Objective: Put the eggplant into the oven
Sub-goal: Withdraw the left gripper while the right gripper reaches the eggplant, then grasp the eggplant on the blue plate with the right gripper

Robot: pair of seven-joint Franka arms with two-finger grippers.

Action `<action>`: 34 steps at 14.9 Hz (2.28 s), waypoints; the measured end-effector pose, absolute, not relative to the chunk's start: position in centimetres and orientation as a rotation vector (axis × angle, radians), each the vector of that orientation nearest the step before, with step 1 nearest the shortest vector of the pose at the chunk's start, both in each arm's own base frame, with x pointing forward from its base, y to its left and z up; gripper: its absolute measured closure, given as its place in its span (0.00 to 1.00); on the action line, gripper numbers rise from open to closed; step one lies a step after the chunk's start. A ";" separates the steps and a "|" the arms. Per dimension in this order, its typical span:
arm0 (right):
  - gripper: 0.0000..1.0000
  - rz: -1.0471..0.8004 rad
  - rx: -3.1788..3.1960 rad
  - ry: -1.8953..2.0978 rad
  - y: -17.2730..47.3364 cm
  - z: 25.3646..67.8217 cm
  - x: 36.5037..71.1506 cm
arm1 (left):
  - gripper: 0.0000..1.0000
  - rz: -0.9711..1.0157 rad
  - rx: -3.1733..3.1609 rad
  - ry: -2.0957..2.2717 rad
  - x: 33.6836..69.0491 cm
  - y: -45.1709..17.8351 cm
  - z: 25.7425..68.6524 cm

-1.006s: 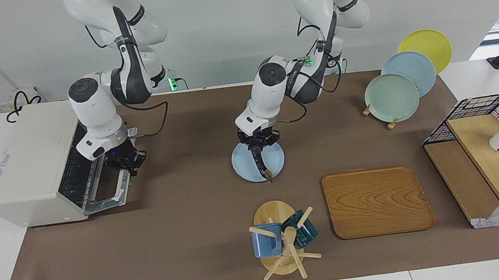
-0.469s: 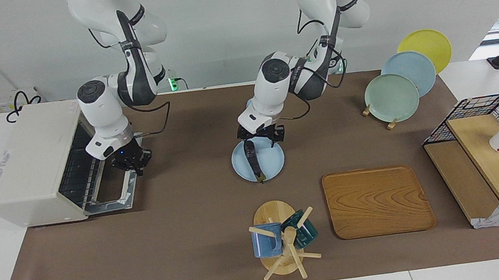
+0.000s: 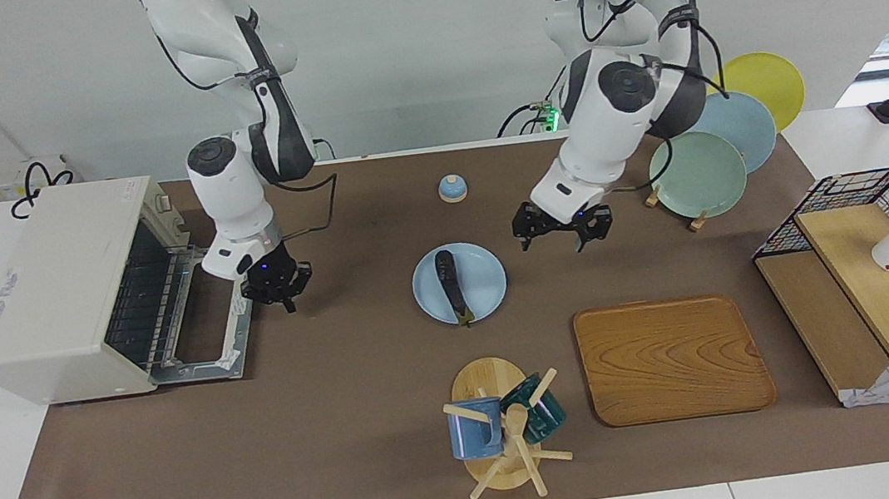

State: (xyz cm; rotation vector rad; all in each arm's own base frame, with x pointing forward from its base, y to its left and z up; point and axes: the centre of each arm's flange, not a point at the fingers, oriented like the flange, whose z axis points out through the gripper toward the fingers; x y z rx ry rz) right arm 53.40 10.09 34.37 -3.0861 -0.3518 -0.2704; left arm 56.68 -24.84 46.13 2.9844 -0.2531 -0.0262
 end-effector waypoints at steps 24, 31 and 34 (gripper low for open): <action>0.64 -0.308 -3.144 -0.090 50.2 32.5 55.8 | 0.00 -0.135 3.111 -0.206 54.9 -7.3 59.1; 0.66 -0.283 -3.156 -0.037 50.9 32.5 53.5 | 0.00 -0.098 3.112 -0.217 54.5 -7.6 59.5; 0.66 -0.252 -3.177 -0.049 50.9 31.5 52.2 | 0.00 -0.090 3.113 -0.214 54.4 -7.5 60.7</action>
